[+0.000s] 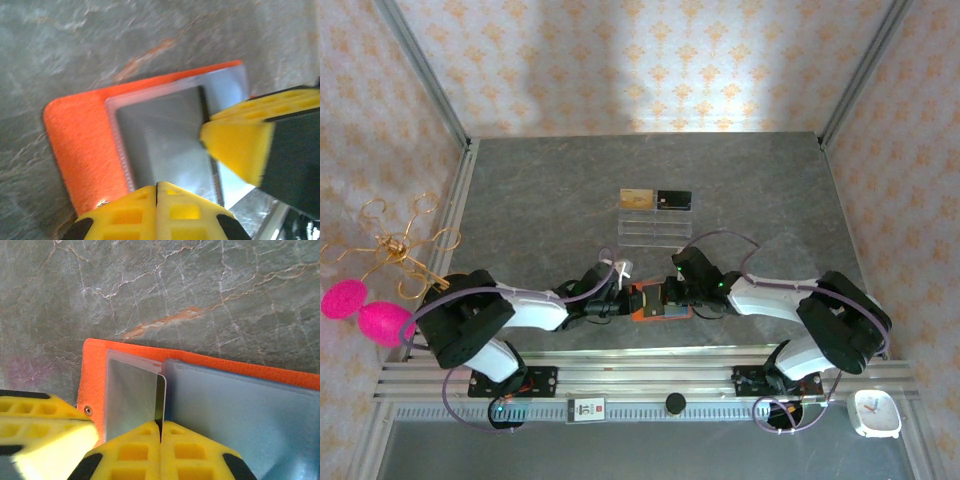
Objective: Take the credit cards out of the card holder
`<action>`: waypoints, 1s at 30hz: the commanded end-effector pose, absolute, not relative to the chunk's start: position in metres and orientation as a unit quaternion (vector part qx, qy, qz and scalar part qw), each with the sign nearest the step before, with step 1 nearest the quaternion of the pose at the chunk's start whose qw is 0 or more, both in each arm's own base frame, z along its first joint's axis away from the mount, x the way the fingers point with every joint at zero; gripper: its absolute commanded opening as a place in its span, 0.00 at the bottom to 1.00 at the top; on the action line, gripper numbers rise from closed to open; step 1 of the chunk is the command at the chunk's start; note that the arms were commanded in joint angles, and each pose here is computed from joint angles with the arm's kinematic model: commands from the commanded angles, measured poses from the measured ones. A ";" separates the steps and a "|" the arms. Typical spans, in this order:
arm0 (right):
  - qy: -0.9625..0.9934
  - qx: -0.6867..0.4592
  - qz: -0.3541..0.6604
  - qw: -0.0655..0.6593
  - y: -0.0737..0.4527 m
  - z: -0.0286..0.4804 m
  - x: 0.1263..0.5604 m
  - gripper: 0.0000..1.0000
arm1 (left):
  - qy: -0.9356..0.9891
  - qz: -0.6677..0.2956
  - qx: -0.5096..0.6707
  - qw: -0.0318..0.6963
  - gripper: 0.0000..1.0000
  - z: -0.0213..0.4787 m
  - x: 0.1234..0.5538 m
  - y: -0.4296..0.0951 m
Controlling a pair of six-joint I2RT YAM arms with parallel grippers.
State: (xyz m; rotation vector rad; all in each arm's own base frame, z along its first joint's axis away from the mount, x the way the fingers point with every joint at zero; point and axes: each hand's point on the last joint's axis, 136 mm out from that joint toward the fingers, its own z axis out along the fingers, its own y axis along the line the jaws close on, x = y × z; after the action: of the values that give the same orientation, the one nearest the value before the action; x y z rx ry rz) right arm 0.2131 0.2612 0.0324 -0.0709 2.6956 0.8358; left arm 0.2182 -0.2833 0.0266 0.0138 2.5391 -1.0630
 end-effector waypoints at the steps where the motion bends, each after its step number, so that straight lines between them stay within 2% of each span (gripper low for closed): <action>1: 0.946 -0.031 0.284 0.155 0.255 0.025 0.209 0.00 | 0.916 -0.356 0.004 0.187 0.00 0.018 0.220 -0.281; 4: 0.945 -0.031 0.287 0.156 0.255 0.027 0.208 0.13 | 0.922 -0.346 0.001 0.175 0.00 0.010 0.217 -0.279; 8: 0.944 -0.024 0.288 0.158 0.254 0.028 0.208 0.18 | 0.922 -0.348 -0.001 0.168 0.00 0.007 0.214 -0.278; 13: 0.944 -0.017 0.290 0.156 0.253 0.027 0.207 0.12 | 0.922 -0.349 -0.002 0.165 0.00 0.006 0.213 -0.278; 18: 0.943 -0.010 0.287 0.166 0.249 0.031 0.208 0.11 | 0.923 -0.349 -0.002 0.165 0.00 0.006 0.212 -0.277; 21: 0.942 -0.009 0.290 0.168 0.249 0.033 0.209 0.00 | 0.922 -0.351 -0.003 0.164 0.00 0.006 0.212 -0.278; 30: 0.952 0.032 0.246 0.180 0.212 0.027 0.212 0.00 | 0.919 -0.357 -0.005 0.167 0.00 0.008 0.212 -0.277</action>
State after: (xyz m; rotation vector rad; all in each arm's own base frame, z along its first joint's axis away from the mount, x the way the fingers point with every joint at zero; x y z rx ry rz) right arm 0.2114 0.2404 0.0353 0.0108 2.6725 0.8222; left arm 0.2178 -0.2847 0.0205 0.0020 2.5729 -1.0527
